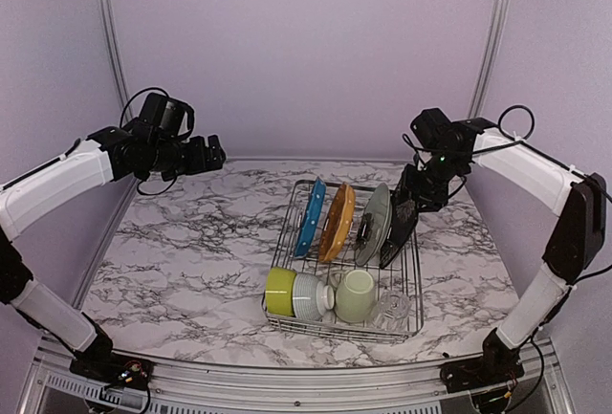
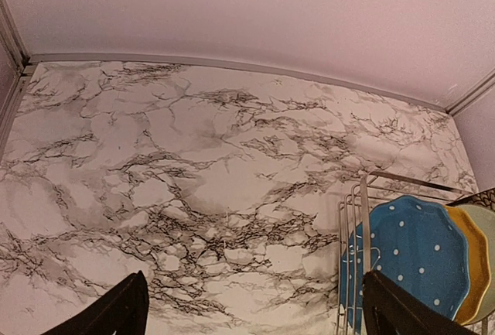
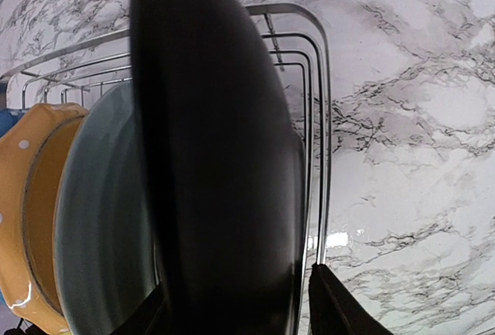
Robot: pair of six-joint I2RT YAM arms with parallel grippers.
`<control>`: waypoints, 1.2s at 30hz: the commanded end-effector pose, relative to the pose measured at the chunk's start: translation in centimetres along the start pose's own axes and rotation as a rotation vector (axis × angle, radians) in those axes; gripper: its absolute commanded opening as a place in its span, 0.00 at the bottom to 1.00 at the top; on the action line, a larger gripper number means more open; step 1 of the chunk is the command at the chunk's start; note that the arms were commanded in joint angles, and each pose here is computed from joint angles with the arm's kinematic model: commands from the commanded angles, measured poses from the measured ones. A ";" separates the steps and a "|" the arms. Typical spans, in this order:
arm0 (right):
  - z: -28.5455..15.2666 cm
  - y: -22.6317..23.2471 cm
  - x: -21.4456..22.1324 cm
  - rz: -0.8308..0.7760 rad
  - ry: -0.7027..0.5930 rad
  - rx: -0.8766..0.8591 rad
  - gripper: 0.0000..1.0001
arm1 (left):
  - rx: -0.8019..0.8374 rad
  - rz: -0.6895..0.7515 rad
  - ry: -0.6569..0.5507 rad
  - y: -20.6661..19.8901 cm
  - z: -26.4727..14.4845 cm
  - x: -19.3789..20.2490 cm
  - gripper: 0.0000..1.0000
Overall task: Unload the mixed dishes from the dish rack
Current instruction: Grab the plate from the dish rack.
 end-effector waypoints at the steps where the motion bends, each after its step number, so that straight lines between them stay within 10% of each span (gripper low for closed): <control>1: 0.0 0.5 -0.4 0.020 -0.023 -0.041 0.50 | 0.042 -0.017 -0.038 -0.6 -1.4 -1.1 0.99; 25: 2.1 -0.7 0.4 0.040 0.034 0.043 0.39 | 0.034 -0.018 -0.037 -0.3 -1.5 -0.8 0.99; 36: 0.9 -0.7 0.1 0.045 0.024 0.050 0.19 | 0.033 -0.016 -0.043 -0.3 -1.3 -1.0 0.99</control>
Point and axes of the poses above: each gripper's point midway between its finger pads, its own z axis out along the fingers, its own y axis along the line the jaws close on, x = y × z, the point moved 3 cm from there along -z, back along the fingers, and after that the axes turned 5 degrees about -z, right-handed, at the moved point
